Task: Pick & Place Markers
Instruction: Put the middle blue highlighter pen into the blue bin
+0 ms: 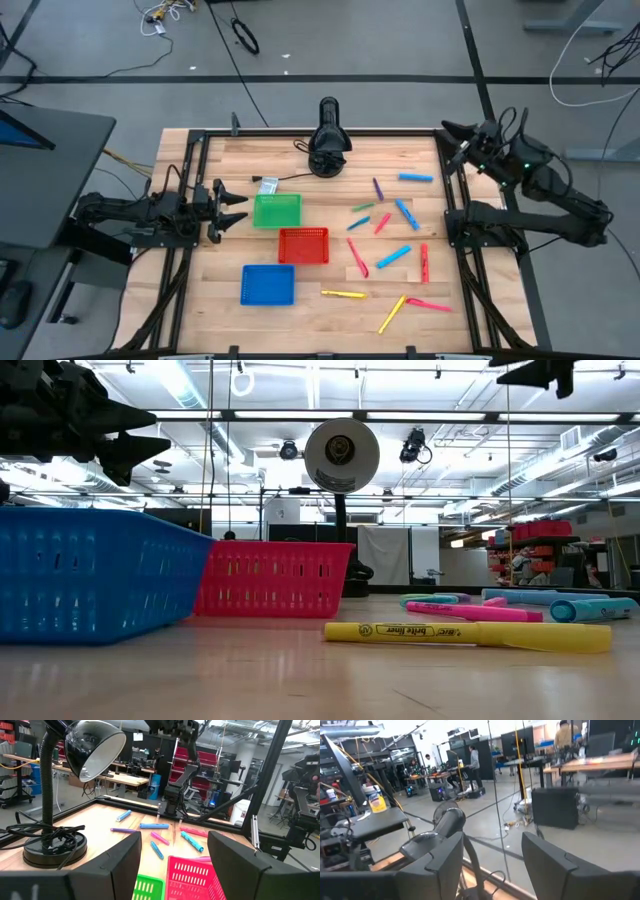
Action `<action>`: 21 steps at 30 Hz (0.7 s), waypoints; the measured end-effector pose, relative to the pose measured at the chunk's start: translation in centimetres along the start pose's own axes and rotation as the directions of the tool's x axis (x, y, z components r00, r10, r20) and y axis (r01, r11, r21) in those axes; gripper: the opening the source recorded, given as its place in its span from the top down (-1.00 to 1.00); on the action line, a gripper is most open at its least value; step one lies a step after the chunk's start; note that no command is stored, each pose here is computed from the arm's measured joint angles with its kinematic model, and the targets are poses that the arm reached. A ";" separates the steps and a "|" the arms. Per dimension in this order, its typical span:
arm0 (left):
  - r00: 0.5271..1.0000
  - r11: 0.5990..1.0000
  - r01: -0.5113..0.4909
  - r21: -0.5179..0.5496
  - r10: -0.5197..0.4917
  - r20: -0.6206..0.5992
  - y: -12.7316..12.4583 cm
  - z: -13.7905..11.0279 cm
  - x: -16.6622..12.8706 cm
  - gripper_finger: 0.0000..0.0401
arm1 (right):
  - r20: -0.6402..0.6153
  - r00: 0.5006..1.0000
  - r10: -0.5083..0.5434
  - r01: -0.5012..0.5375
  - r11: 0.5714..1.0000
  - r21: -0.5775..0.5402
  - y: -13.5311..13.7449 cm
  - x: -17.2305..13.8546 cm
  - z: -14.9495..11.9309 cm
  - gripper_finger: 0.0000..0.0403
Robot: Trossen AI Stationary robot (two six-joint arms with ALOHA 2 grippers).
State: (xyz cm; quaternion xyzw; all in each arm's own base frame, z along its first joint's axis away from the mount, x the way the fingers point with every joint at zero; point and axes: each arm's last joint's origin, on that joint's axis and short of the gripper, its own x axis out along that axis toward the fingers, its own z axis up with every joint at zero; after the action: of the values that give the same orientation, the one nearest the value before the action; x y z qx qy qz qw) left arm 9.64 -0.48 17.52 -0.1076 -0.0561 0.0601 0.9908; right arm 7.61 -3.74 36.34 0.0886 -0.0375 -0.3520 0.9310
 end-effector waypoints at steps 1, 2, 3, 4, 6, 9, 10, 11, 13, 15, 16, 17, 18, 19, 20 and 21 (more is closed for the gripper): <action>1.000 1.000 0.000 0.000 0.000 0.000 0.0 0.0 0.0 -0.17 | -0.011 1.000 -0.002 0.002 1.000 0.010 0.1 -0.1 0.5 -0.01; 1.000 1.000 0.000 0.000 0.000 0.000 0.0 0.0 0.0 -0.17 | -0.022 1.000 -0.004 0.005 1.000 0.017 0.1 -0.1 0.9 -0.01; 1.000 1.000 0.000 0.000 0.000 0.000 0.0 0.0 0.0 -0.17 | -0.033 0.999 -0.007 0.007 1.000 0.024 0.2 -0.2 1.3 -0.01; 1.000 1.000 0.000 0.000 0.000 -0.001 0.0 0.0 0.0 -0.17 | -0.042 0.999 -0.008 0.010 1.000 0.027 0.2 -0.2 1.7 -0.01; 1.000 1.000 0.000 0.000 0.000 0.000 0.0 0.0 0.0 -0.17 | -0.064 0.998 -0.013 0.016 0.999 0.049 0.3 -0.3 2.4 -0.01; 1.000 1.000 0.000 0.000 0.000 -0.001 0.0 0.0 0.0 -0.17 | -0.103 0.994 -0.022 0.033 0.994 0.105 0.4 -0.4 3.1 -0.01; 1.000 1.000 0.000 0.000 0.000 -0.001 0.0 0.0 0.0 -0.17 | -0.119 0.993 -0.025 0.040 0.991 0.127 0.4 -0.4 3.3 -0.01; 1.000 1.000 0.000 0.000 0.000 0.000 0.0 0.0 0.0 -0.17 | -0.136 0.990 -0.029 0.050 0.987 0.151 0.5 -0.5 3.4 -0.01; 1.000 1.000 0.000 0.000 0.000 -0.001 0.0 0.0 0.0 -0.17 | -0.178 0.983 -0.038 0.073 0.977 0.199 0.5 -0.5 3.5 -0.01; 1.000 1.000 0.000 0.000 0.000 0.000 0.0 0.0 0.0 -0.17 | -0.223 0.974 -0.032 0.088 0.965 0.248 0.5 -0.6 3.6 -0.01; 1.000 1.000 0.000 0.000 0.000 0.000 0.0 0.0 0.0 -0.17 | -0.246 0.969 -0.020 0.089 0.959 0.269 0.6 -0.6 3.6 -0.01; 1.000 1.000 0.000 0.000 0.000 0.000 0.0 0.0 0.0 -0.17 | -0.272 0.962 -0.011 0.093 0.952 0.291 0.6 -0.6 3.7 -0.01; 1.000 1.000 0.000 0.000 0.000 -0.001 0.0 0.0 0.0 -0.17 | -0.296 0.955 0.001 0.096 0.945 0.314 0.7 -0.6 3.8 -0.01; 1.000 1.000 0.000 0.000 0.000 0.000 0.0 0.0 0.0 -0.17 | -0.321 0.947 0.010 0.103 0.938 0.332 0.8 -0.5 3.9 -0.01; 1.000 1.000 0.000 0.000 0.000 0.000 0.0 0.0 0.0 -0.17 | -0.344 0.939 0.018 0.109 0.932 0.347 0.9 -0.5 4.0 -0.01; 1.000 1.000 0.000 0.000 0.000 0.000 0.0 0.0 0.0 -0.17 | -0.364 0.931 0.024 0.116 0.927 0.357 1.0 -0.4 4.2 -0.01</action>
State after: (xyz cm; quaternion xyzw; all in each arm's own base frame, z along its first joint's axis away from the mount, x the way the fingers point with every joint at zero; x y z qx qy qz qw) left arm 9.63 -0.48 17.52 -0.1079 -0.0561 0.0601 0.9908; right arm 7.38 -3.32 40.61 0.3276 0.0705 -0.3383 0.8793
